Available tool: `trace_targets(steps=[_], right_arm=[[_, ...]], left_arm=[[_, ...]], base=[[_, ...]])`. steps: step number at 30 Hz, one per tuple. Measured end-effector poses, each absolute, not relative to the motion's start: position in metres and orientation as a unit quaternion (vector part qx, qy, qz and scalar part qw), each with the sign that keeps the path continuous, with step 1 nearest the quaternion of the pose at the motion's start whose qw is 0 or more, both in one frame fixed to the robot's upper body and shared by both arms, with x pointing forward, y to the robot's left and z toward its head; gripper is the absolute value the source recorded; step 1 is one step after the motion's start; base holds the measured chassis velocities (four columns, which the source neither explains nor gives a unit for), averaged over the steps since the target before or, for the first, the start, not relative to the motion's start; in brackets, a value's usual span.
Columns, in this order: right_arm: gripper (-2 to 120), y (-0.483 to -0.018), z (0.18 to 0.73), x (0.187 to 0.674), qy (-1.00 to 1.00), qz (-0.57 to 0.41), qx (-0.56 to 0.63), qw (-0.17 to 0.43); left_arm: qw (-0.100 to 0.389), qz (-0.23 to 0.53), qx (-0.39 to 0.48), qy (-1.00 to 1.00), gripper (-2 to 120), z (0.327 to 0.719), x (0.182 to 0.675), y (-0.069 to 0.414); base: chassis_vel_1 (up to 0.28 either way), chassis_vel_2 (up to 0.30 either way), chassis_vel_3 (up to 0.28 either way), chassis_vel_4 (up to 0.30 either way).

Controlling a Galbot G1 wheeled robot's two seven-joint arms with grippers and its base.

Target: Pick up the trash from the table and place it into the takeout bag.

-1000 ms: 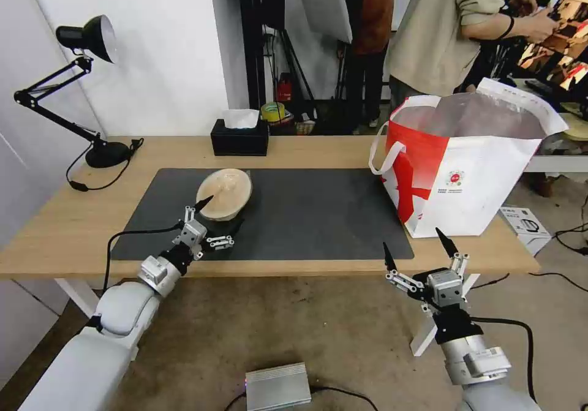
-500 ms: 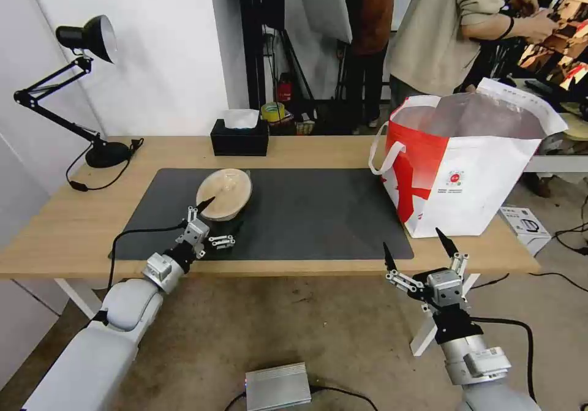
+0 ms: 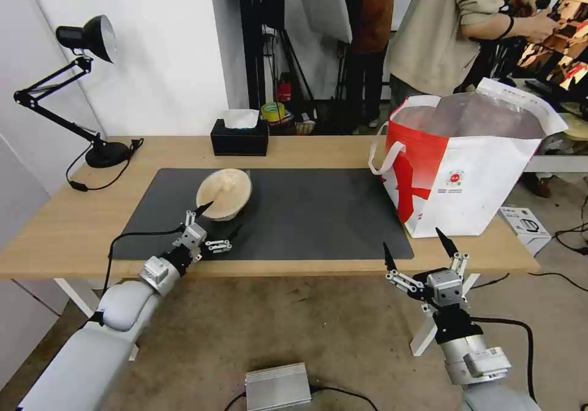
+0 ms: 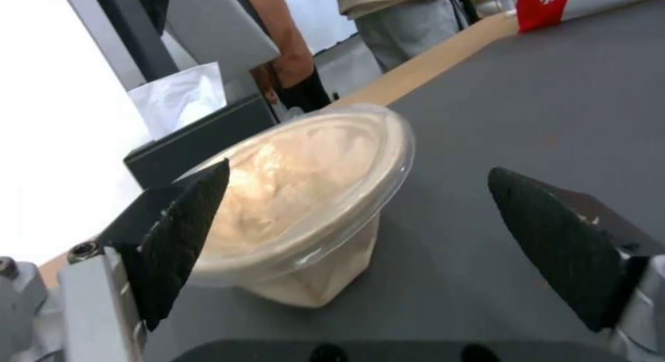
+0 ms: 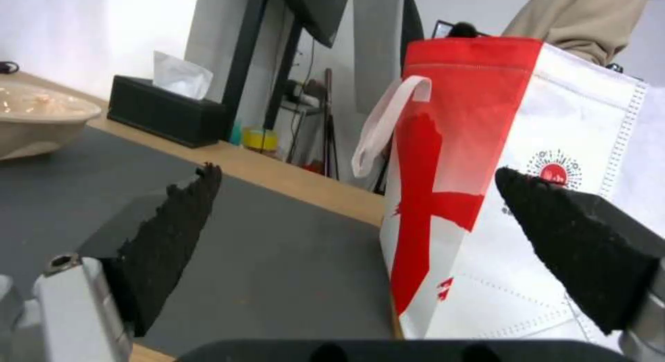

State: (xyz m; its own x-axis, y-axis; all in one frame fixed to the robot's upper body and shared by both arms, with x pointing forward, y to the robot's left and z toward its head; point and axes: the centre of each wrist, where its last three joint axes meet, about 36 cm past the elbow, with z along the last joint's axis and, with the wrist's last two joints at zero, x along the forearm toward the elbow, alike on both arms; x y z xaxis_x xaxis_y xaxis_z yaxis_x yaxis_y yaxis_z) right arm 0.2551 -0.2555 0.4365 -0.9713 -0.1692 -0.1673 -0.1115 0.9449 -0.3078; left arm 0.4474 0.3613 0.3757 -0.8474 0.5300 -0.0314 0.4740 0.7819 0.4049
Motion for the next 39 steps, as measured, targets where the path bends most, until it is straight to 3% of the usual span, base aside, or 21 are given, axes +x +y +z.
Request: trace_targets(steps=[21,39], right_arm=[[100,-0.256,0.436,0.255,0.981,-0.150,-0.071,0.096],[100,-0.256,0.436,0.255,0.981,-0.150,-0.071,0.096]], left_arm=[[0.069,0.206,0.242,0.946,100,0.393,0.466,0.396],[0.055,0.194,0.274,0.940,100,0.380,0.493,0.379]], base=[[0.000,0.000,0.000,0.000],[0.000,0.000,0.000,0.000]])
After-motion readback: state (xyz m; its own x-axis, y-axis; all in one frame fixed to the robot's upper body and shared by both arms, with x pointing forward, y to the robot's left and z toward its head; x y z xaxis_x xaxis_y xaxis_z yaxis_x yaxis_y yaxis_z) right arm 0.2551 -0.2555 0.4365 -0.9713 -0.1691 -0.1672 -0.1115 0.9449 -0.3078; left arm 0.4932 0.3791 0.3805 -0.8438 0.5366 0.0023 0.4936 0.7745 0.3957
